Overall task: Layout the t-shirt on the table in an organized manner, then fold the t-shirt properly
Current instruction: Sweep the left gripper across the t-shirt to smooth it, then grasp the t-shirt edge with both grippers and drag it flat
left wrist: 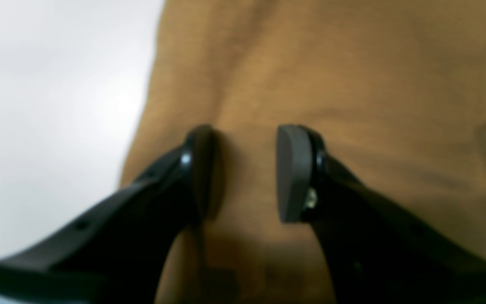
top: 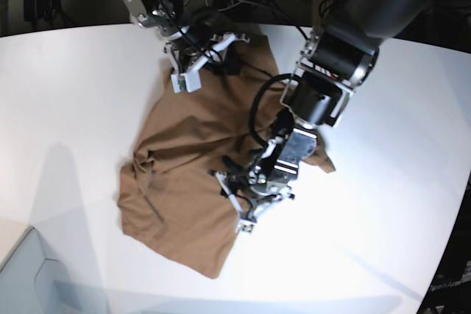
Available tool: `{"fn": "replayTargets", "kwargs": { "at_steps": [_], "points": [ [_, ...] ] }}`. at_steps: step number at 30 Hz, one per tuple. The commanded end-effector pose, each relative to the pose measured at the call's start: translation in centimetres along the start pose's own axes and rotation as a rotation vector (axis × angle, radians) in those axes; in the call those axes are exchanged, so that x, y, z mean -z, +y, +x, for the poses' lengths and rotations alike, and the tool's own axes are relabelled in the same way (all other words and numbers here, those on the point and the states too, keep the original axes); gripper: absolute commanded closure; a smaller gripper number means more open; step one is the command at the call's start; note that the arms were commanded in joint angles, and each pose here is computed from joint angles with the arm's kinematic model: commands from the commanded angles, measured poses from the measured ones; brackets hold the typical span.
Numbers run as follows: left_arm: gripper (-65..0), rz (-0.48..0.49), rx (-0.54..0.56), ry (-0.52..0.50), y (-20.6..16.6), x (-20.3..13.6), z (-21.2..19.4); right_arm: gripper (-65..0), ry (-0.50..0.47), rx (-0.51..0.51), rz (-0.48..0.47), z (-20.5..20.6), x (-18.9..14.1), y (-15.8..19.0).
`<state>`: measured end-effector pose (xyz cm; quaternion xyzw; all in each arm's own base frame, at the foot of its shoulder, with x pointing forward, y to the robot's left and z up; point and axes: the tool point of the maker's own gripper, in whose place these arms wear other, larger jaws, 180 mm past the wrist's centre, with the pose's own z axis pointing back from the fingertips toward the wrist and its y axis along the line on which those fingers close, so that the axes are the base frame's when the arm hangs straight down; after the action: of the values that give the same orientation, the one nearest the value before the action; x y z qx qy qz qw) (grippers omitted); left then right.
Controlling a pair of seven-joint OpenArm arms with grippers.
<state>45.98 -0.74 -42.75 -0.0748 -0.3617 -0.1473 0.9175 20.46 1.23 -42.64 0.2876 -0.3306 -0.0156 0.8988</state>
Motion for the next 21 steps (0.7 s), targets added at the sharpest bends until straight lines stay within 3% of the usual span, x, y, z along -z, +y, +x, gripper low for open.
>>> {"fn": "replayTargets", "kwargs": {
  "at_steps": [1, 7, 11, 16, 21],
  "points": [
    [-24.3, 0.041, 0.002, -0.010, 1.9, -0.3, 1.2, -16.6, -0.011, -0.009, -0.013, 0.6, -0.1, -0.7],
    [-24.3, 0.121, 0.005, 0.025, 7.4, -1.3, -2.9, -16.6, -0.053, 0.000, -0.118, 2.4, -1.3, -5.3],
    [-24.3, 0.141, -0.004, 0.043, 9.1, -3.3, -5.4, -16.9, -0.103, -0.009, -0.204, 5.3, -2.2, -9.3],
    [-24.3, 0.144, -0.142, 0.059, 9.9, -7.5, -6.8, -17.0, -0.120, 0.003, -0.313, 8.1, -1.4, -14.8],
    [-24.3, 0.142, -0.203, 0.035, 9.4, -12.2, -7.3, -17.1, -0.174, 0.044, -0.378, 12.0, -0.7, -18.2]
  ]
}}
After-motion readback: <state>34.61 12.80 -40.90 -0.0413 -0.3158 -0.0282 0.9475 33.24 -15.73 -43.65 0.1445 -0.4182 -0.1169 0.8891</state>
